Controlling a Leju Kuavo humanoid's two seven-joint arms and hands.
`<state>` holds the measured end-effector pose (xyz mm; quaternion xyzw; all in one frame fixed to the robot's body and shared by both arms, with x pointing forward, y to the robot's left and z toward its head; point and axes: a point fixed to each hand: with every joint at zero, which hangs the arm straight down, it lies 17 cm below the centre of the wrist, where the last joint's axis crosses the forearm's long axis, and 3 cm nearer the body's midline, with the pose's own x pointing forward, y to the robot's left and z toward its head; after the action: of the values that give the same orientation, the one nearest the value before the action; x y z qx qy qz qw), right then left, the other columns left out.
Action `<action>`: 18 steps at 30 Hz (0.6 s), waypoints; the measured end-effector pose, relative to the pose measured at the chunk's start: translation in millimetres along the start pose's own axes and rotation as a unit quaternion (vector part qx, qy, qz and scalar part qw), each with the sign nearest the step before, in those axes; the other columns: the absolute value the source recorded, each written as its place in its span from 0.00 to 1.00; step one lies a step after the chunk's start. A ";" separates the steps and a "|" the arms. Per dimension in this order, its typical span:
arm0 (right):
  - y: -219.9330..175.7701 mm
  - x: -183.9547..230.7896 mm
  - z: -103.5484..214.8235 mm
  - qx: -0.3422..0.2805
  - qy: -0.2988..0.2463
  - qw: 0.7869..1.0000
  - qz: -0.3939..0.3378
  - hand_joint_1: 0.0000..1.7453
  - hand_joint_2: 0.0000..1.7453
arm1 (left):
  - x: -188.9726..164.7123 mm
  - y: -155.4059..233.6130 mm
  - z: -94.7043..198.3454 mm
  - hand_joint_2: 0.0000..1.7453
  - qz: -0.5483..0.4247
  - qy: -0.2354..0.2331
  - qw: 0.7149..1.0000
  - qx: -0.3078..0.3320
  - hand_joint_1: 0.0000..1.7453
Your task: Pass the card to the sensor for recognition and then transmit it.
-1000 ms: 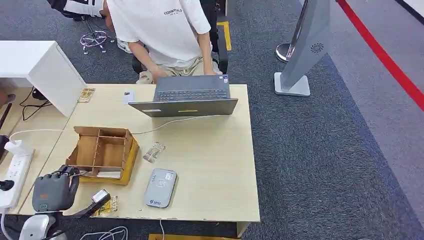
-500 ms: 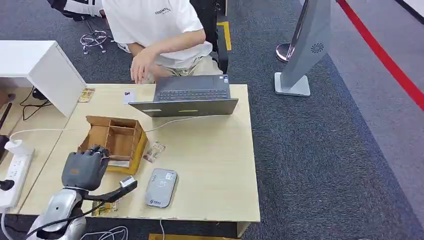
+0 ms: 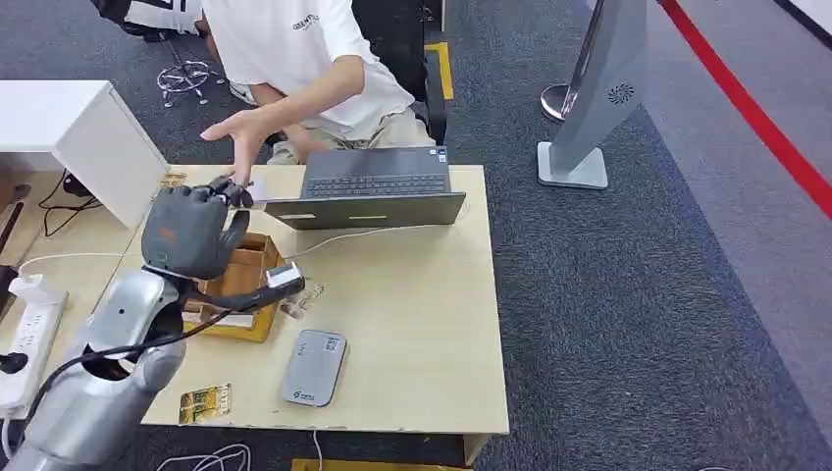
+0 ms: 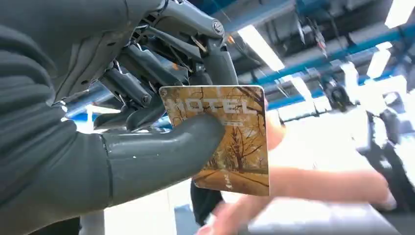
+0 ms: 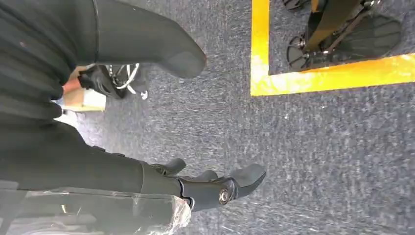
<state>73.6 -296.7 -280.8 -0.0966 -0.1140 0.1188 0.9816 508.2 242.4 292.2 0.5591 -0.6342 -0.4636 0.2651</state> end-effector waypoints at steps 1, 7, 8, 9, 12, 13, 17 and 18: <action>0.8 1.4 0.1 0.003 -0.003 1.000 0.004 0.00 1.00 | -10.0 1.2 -11.7 1.00 -0.012 0.007 1.000 0.008 1.00; 3.8 2.8 0.4 0.011 -0.005 1.000 0.019 0.00 1.00 | -88.5 -0.5 -63.3 1.00 -0.076 0.068 0.995 0.017 1.00; 4.4 2.3 0.5 0.012 -0.004 1.000 0.021 0.00 1.00 | -102.6 -5.7 -68.0 1.00 -0.085 0.080 0.993 0.007 1.00; 4.5 1.8 0.5 0.013 -0.002 1.000 0.022 0.00 1.00 | -113.8 -10.2 -71.1 1.00 -0.089 0.093 0.992 -0.002 0.00; 4.6 0.3 0.5 0.013 0.003 1.000 0.023 0.00 1.00 | -137.5 -23.0 -75.7 1.00 -0.075 0.124 0.989 -0.025 0.00; 4.8 -0.2 0.6 0.013 0.004 1.000 0.022 0.00 1.00 | -143.4 -26.4 -76.5 1.00 -0.065 0.135 0.988 -0.031 0.00; 4.7 -2.7 0.6 0.013 0.013 1.000 0.018 0.00 1.00 | -152.6 -40.6 -75.8 1.00 -0.033 0.160 0.985 -0.048 0.00; 4.7 -3.6 0.6 0.013 0.015 1.000 0.018 0.00 1.00 | -151.5 -41.8 -76.1 1.00 -0.030 0.160 0.985 -0.047 0.00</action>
<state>69.1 -293.0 -281.9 -0.0873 -0.0959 0.1369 0.9821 628.1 367.2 315.5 0.6316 -0.5439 -0.4051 0.3756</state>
